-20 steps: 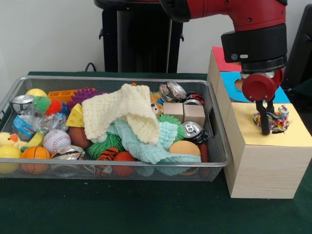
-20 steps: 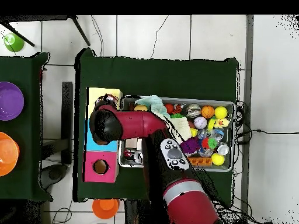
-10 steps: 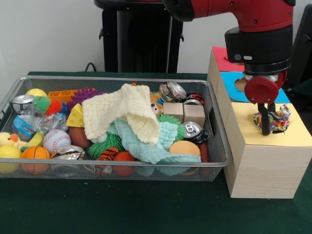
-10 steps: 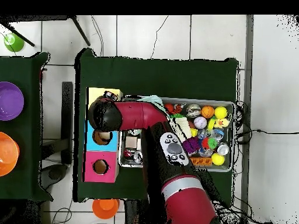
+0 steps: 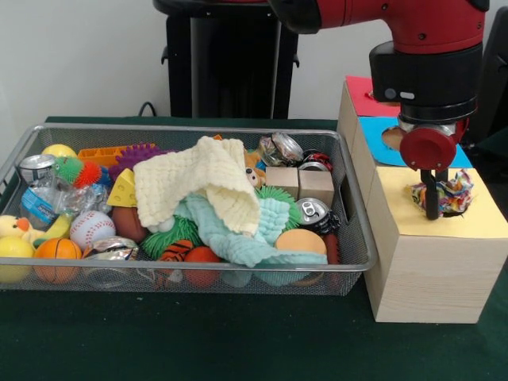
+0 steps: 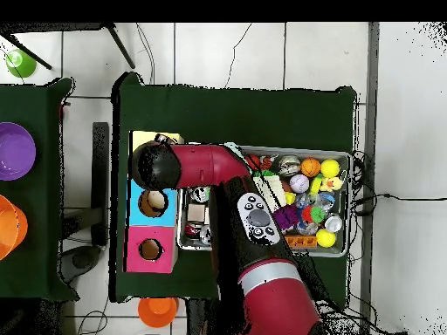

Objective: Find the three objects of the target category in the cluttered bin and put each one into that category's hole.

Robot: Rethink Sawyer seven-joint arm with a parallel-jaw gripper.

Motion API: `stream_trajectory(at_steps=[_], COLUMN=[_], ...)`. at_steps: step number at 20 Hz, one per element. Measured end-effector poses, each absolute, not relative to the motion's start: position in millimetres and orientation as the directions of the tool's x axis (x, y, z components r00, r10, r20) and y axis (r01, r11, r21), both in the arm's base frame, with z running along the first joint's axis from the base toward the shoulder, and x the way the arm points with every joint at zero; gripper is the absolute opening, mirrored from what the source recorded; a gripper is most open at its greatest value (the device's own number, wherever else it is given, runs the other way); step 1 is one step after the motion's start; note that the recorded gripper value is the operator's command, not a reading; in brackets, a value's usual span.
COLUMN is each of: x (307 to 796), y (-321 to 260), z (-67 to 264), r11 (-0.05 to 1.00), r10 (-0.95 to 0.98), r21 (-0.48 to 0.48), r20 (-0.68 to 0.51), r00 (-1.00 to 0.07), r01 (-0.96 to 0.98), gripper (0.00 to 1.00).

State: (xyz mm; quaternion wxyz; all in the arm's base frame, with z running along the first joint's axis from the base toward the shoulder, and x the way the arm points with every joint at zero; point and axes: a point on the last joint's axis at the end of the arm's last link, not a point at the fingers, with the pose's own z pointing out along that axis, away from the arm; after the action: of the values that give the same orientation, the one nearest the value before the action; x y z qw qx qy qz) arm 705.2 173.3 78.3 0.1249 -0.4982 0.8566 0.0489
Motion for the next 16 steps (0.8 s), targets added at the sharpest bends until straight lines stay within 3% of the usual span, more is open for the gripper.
stream_trajectory(at_steps=[16], x=[699.6], y=[166.8], z=[80.9], r11=[0.495], r10=[-0.846], r21=[-0.006], r20=[-0.229], r00=[-0.48], r01=[-0.869], gripper=[1.0])
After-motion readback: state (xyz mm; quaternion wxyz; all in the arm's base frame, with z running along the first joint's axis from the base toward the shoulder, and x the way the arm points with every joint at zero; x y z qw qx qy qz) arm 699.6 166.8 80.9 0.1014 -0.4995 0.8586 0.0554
